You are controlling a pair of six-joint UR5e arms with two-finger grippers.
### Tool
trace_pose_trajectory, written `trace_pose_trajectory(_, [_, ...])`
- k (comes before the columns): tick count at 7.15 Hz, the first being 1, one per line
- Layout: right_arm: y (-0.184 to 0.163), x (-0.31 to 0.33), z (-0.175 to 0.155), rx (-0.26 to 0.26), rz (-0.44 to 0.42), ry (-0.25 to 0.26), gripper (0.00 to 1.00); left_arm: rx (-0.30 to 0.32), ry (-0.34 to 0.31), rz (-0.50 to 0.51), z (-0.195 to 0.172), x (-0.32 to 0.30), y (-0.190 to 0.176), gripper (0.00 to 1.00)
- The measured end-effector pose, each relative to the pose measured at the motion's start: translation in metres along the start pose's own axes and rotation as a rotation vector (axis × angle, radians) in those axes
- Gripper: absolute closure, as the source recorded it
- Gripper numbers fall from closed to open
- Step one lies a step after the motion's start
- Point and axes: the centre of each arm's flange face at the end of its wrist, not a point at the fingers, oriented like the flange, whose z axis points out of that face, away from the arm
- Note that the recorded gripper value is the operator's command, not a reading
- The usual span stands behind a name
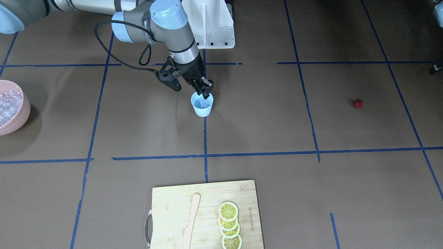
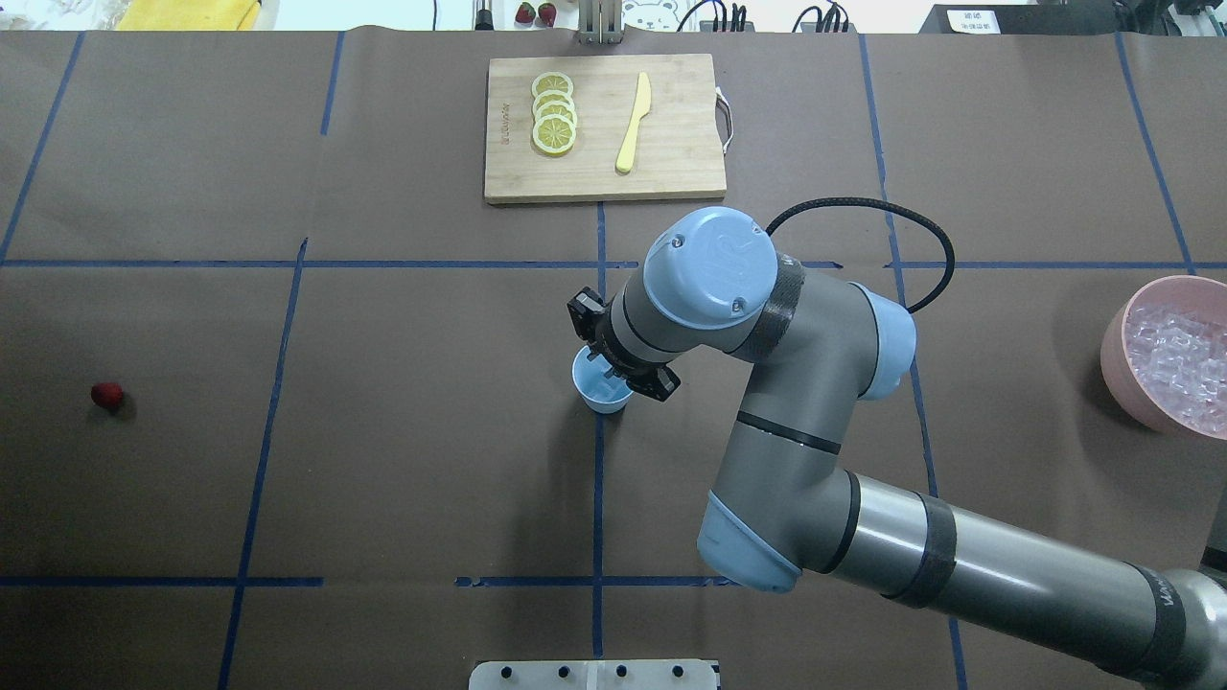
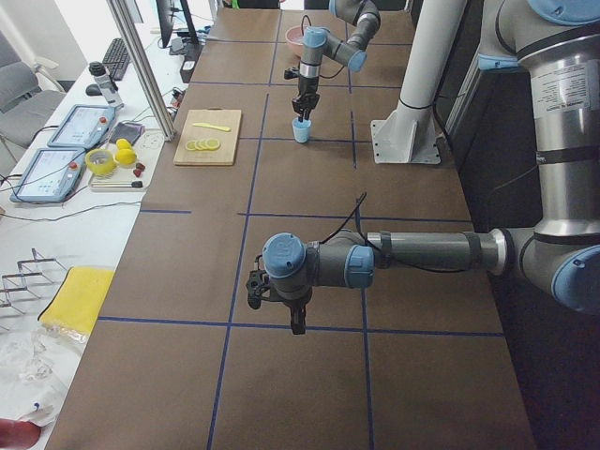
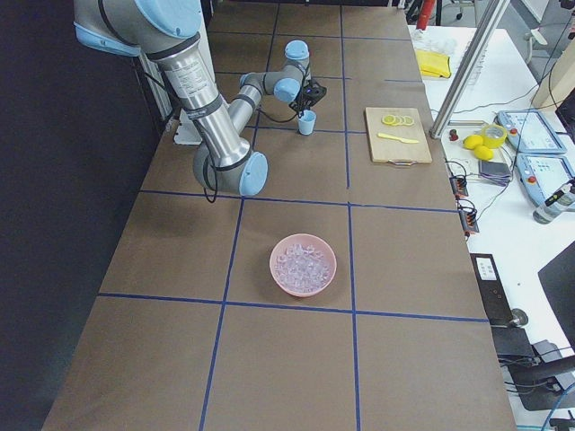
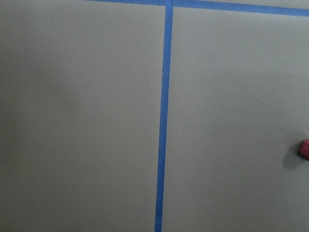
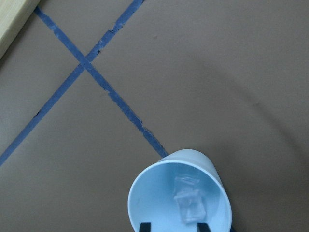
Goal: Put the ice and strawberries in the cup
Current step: 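Open the right gripper to drop the ice cube into the cup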
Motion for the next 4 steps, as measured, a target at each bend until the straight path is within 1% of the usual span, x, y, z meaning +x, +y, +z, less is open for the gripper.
trace_pose_trajectory(1, [0.000,0.000,0.000,0.000,0.000,0.000,0.30,0.000,0.000,-0.001,0.000,0.000,0.000,0.00])
trace_pose_trajectory(2, [-0.001,-0.002,-0.003,-0.001,0.000,-0.004,0.23,0.000,0.000,0.001,0.000,0.000,0.000,0.00])
trace_pose_trajectory(3, [-0.008,-0.004,-0.014,0.000,0.003,-0.020,0.00,0.004,0.000,0.017,0.001,0.003,-0.001,0.00])
trace_pose_trajectory(4, [-0.023,0.002,-0.034,-0.001,0.008,-0.040,0.00,0.006,0.001,0.059,0.007,0.013,-0.004,0.00])
